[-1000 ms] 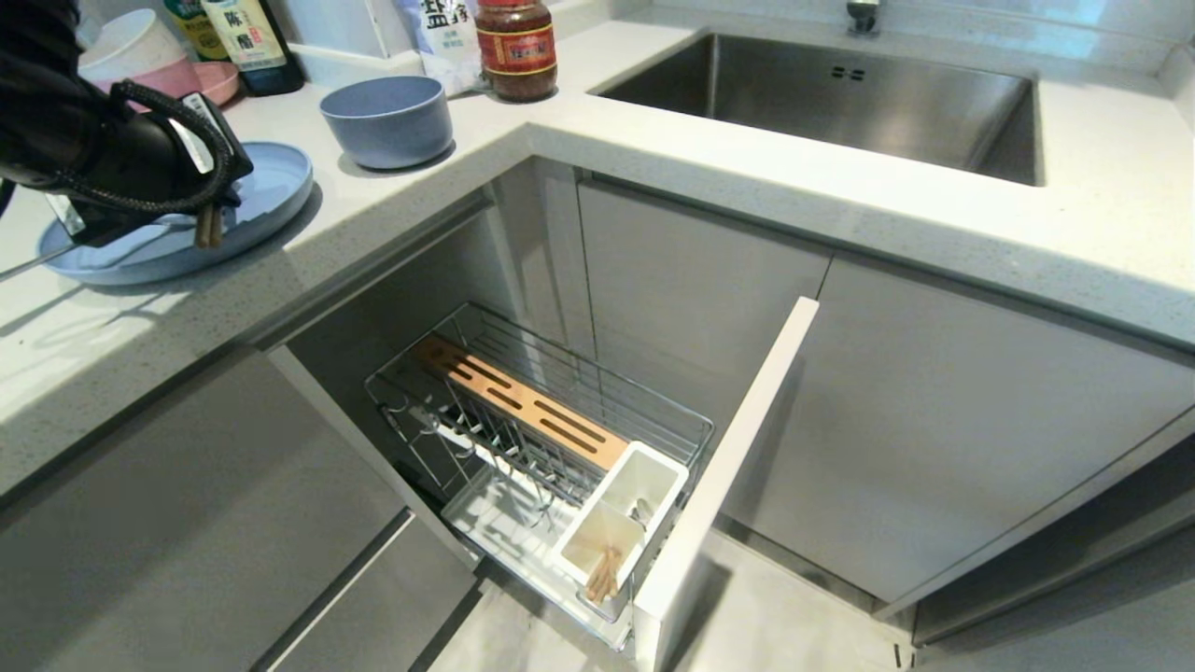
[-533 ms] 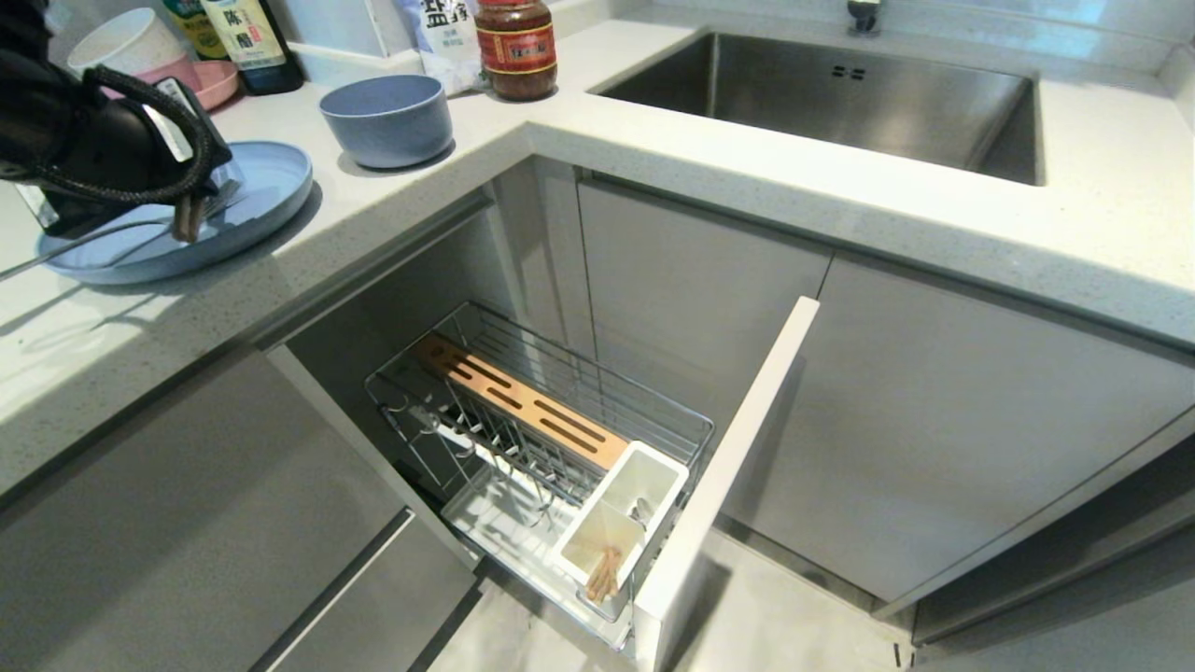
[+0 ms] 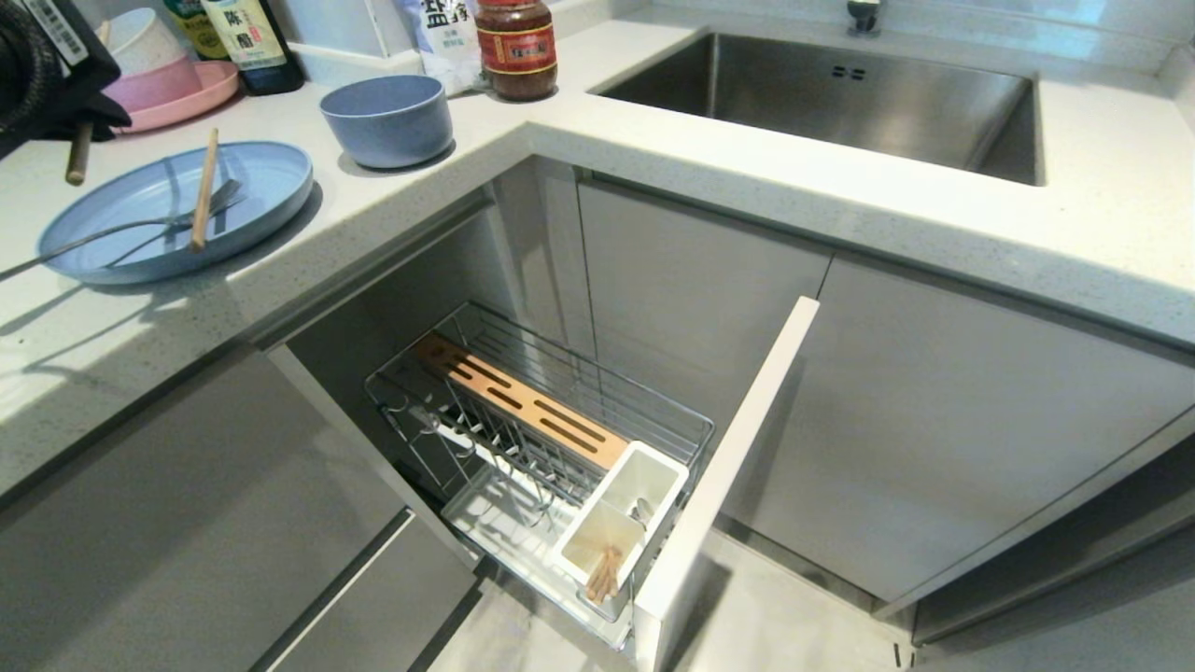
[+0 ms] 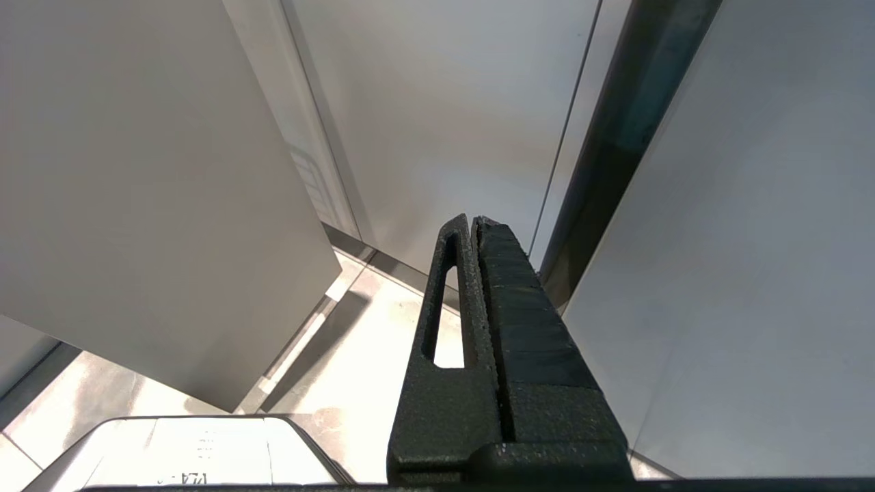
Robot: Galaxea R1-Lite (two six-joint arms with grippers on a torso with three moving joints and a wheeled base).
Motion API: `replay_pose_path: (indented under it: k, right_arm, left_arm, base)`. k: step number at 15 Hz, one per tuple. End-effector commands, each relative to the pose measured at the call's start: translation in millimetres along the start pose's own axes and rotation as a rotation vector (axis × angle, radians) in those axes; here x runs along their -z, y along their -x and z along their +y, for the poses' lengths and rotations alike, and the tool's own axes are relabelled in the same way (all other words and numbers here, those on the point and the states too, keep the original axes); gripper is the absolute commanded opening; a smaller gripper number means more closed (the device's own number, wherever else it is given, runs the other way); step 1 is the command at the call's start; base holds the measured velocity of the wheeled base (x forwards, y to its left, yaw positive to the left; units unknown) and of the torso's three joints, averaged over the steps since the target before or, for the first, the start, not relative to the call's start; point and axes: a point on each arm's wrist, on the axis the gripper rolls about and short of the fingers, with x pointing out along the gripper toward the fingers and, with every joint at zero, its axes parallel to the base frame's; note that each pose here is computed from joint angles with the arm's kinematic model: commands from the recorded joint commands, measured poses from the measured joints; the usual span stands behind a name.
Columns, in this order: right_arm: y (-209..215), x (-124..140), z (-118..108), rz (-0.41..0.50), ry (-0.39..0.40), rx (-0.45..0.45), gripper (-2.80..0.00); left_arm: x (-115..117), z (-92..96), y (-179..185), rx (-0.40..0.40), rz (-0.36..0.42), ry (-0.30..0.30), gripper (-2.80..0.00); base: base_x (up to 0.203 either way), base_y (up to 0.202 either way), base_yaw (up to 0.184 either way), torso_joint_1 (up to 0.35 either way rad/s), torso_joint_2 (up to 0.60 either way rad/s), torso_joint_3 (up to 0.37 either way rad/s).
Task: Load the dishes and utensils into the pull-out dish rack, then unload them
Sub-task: Pick up the chopsticks and place it in the cupboard
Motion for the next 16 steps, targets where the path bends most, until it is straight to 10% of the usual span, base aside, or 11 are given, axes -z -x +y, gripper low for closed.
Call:
replay_pose_path:
  k: [1,7,16]
  right_arm:
    - [0,0,0,-0.003,-0.001,0.000,-2.80]
    - [0,0,0,-0.003,0.000,-0.001,-2.80]
    - [0,0,0,-0.003,-0.001,0.000,-2.80]
  left_arm:
    - [-2,-1.4,27,0.091,-0.006,0.015,-2.80]
    - [29,-28.0,63,0.363,0.149,-0.045,-2.80]
    - [81,-43.1,61,0.473,0.497,-0.358,-2.80]
  base:
    - [0.000,0.000,0.000,0.000,0.00,0.000]
    - [0.000,0.000,0.000,0.000,0.00,0.000]
    - [0.000,0.000,0.000,0.000,0.00,0.000]
